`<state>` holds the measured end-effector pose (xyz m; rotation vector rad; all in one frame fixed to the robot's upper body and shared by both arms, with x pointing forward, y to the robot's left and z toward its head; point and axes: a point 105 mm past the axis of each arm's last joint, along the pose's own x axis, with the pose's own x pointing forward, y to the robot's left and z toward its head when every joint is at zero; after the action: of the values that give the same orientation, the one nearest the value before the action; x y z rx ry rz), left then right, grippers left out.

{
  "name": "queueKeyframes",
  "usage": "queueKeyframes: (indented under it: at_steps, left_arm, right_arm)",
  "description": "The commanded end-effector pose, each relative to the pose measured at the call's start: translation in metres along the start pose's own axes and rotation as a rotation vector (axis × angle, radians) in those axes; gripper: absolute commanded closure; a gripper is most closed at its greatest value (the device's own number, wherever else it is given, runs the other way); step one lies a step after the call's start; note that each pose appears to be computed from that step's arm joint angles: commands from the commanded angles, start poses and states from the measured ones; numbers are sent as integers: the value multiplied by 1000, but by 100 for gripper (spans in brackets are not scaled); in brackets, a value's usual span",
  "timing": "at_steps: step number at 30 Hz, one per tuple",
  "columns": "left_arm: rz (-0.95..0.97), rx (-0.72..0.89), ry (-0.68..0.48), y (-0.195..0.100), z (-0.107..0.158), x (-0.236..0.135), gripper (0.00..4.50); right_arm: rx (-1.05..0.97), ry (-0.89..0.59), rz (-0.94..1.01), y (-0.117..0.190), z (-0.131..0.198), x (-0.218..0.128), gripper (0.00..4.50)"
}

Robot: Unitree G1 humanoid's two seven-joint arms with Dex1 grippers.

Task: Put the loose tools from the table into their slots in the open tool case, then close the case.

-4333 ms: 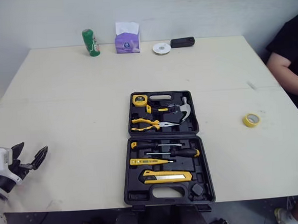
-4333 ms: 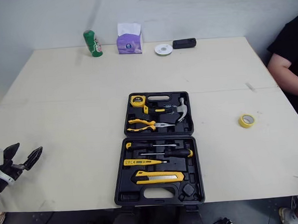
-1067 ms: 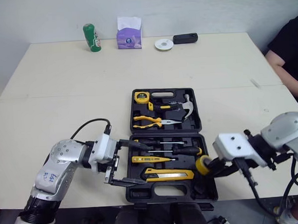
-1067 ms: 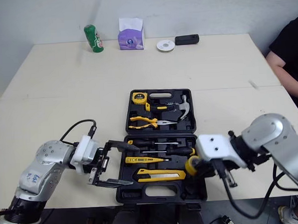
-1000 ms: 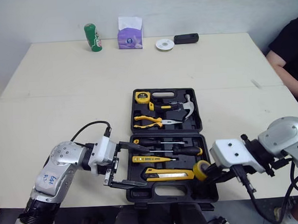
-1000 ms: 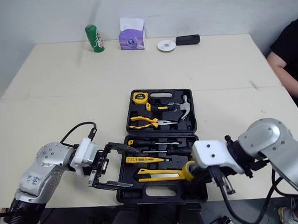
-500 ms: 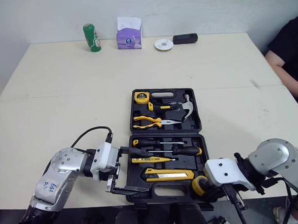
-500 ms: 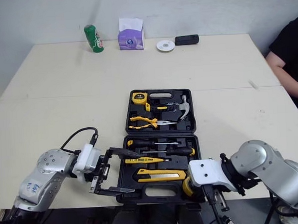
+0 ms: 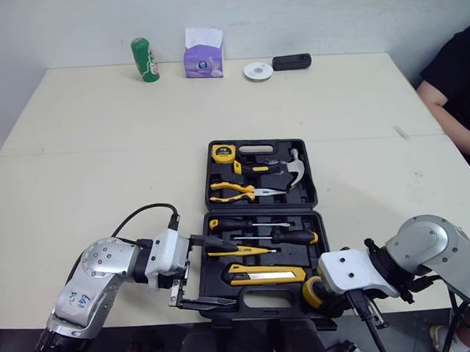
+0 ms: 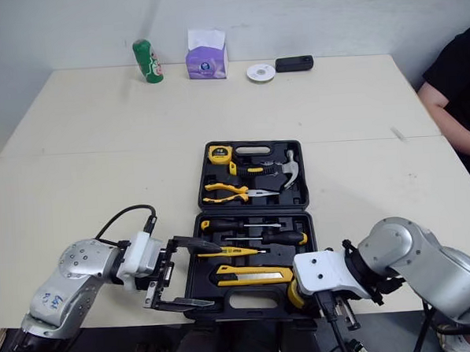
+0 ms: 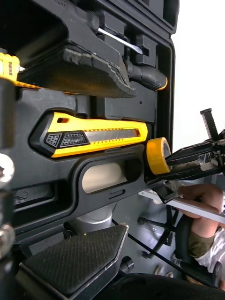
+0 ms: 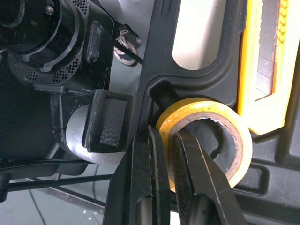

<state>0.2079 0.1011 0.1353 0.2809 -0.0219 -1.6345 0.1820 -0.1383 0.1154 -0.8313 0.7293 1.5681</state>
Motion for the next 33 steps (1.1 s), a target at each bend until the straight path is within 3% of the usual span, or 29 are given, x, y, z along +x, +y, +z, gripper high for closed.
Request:
queueKeyframes:
  at_steps: [1, 6, 14, 26, 30, 33]
  left_arm:
    - [-4, 35, -9, -4, 5, 2, 0]
    - [6, 27, -20, -3, 4, 3, 0]
    - [60, 16, 11, 7, -6, -12, 0]
    - [47, 24, 12, 11, -13, -12, 0]
    - [40, 39, 13, 12, -11, -14, 0]
    - [19, 63, 22, 13, -12, -16, 0]
  right_arm:
    - [17, 45, -10, 0, -5, -1, 448]
    - [14, 42, -19, -2, -3, -3, 448]
    - [-31, 21, 1, 3, 1, -12, 99]
    - [-19, -92, 14, 13, 11, -31, 99]
    - [-35, -217, -35, 14, 16, -39, 99]
    - [-33, -420, -78, 15, 24, -45, 99]
